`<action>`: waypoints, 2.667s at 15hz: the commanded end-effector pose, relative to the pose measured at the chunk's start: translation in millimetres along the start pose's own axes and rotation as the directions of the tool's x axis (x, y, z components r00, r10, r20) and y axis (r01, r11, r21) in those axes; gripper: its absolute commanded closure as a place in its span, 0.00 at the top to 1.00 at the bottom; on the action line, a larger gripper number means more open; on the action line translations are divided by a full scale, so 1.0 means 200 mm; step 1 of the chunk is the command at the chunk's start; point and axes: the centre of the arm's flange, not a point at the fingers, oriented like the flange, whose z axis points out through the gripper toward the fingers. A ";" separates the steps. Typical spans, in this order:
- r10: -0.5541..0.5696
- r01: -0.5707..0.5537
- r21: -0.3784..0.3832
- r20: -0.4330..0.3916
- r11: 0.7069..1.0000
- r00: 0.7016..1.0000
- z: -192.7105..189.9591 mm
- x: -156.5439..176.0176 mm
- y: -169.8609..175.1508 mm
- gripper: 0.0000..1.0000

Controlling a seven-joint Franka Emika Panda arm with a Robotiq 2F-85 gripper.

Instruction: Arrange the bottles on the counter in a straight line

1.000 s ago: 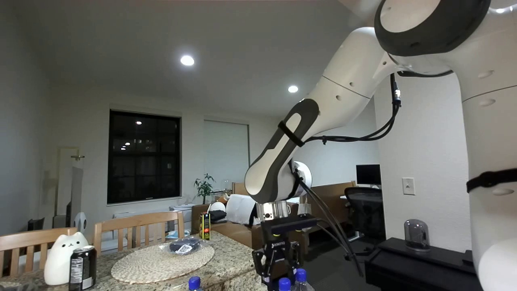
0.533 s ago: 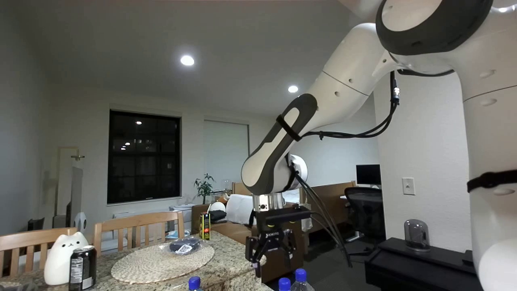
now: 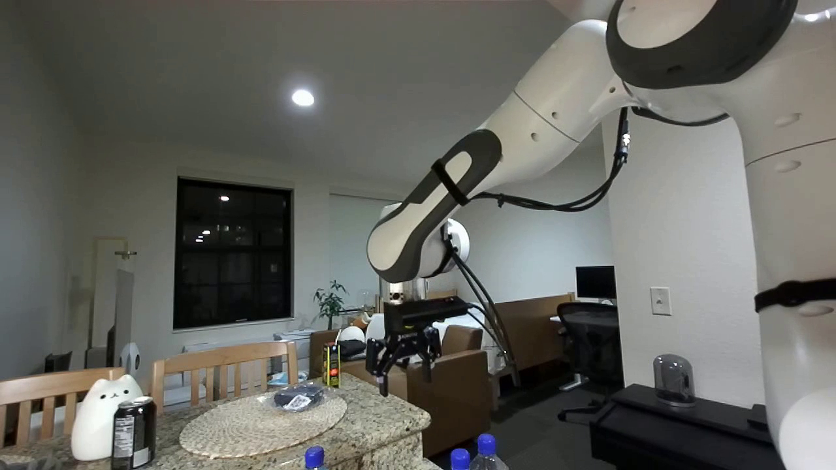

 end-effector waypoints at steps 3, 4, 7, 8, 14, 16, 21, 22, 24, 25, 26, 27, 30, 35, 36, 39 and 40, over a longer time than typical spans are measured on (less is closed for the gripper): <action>-0.124 0.124 -0.003 -0.057 0.992 0.991 -0.03 0.23 -0.23 1.00; -0.140 0.140 0.007 -0.060 0.990 0.988 -0.01 0.26 -0.28 1.00; -0.180 0.182 0.024 -0.056 0.983 0.982 0.08 0.34 -0.39 1.00; -0.194 0.195 0.031 -0.049 0.980 0.980 0.12 0.35 -0.42 1.00; -0.274 0.271 0.096 0.020 0.958 0.962 0.35 0.30 -0.68 1.00; -0.294 0.289 0.108 0.032 0.951 0.955 0.38 0.26 -0.75 1.00; -0.291 0.284 0.082 0.079 0.955 0.954 0.40 0.15 -0.80 1.00; -0.290 0.284 0.074 0.092 0.956 0.953 0.40 0.13 -0.80 1.00; -0.282 0.276 0.068 0.121 0.959 0.952 0.41 0.11 -0.78 0.73; -0.281 0.275 0.068 0.136 0.959 0.950 0.41 0.10 -0.78 0.71; -0.282 0.275 0.065 0.145 0.959 0.949 0.42 0.09 -0.77 0.68; -0.282 0.275 0.065 0.149 0.959 0.948 0.42 0.09 -0.77 0.61; -0.286 0.279 0.063 0.141 0.958 0.948 0.45 0.09 -0.76 0.41; -0.287 0.284 0.045 0.139 0.958 0.948 0.46 0.10 -0.75 0.09; -0.290 0.287 0.040 0.138 0.957 0.947 0.46 0.11 -0.75 0.15; -0.296 0.294 0.037 0.134 0.955 0.946 0.45 0.12 -0.76 0.45; -0.298 0.296 0.038 0.135 0.954 0.945 0.45 0.12 -0.76 0.51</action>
